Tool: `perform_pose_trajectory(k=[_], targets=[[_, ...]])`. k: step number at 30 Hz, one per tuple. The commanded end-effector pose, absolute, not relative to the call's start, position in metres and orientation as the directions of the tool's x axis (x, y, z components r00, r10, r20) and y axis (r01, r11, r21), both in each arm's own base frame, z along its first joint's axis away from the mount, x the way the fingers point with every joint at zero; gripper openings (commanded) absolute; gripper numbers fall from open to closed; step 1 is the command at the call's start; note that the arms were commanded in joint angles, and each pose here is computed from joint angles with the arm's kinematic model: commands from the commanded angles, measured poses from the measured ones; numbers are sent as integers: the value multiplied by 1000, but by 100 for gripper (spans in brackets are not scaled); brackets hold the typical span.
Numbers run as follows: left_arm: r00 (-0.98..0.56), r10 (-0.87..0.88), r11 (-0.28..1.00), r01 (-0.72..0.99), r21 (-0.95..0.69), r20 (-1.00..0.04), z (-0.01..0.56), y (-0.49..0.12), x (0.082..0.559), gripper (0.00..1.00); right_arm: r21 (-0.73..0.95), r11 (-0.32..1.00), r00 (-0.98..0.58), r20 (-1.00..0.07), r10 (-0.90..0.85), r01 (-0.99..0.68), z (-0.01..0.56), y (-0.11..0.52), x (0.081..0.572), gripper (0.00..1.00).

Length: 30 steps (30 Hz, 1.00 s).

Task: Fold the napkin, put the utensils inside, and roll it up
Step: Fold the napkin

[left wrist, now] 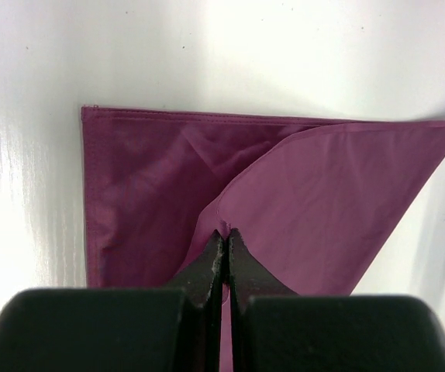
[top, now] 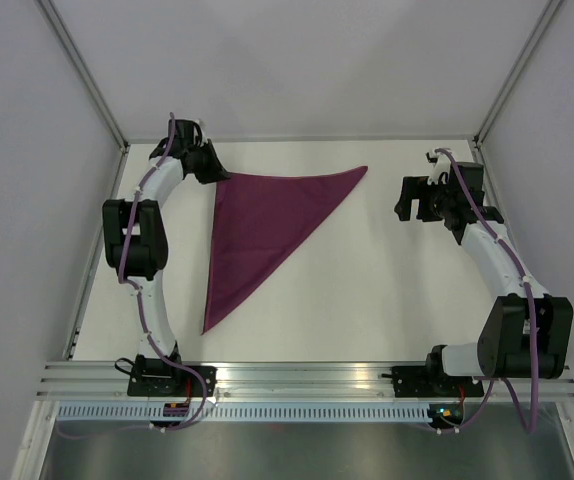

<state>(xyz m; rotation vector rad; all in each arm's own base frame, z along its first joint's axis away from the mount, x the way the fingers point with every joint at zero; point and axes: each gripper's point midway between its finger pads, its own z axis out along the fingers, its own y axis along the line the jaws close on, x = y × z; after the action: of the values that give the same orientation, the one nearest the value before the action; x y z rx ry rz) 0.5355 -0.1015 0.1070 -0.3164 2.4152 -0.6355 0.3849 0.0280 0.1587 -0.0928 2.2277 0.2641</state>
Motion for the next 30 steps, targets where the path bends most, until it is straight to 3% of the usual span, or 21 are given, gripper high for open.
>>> perform_pose_trajectory(k=[1, 25, 27, 30], targets=[[-784, -351, 855, -47, -516, -511, 115, -99, 540, 2, 144, 975, -614, -789, 10, -168, 162, 26, 388, 97], [-809, -340, 860, -60, -507, -479, 88, -95, 549, 3, 143, 976, -628, -778, 9, -164, 157, 25, 387, 96], [-810, -345, 862, -74, -501, -474, 85, -94, 548, 9, 143, 976, -627, -779, 9, -164, 157, 25, 387, 96], [-806, -346, 869, -83, -487, -480, 84, -90, 549, 31, 143, 975, -626, -779, 7, -168, 158, 26, 387, 96]])
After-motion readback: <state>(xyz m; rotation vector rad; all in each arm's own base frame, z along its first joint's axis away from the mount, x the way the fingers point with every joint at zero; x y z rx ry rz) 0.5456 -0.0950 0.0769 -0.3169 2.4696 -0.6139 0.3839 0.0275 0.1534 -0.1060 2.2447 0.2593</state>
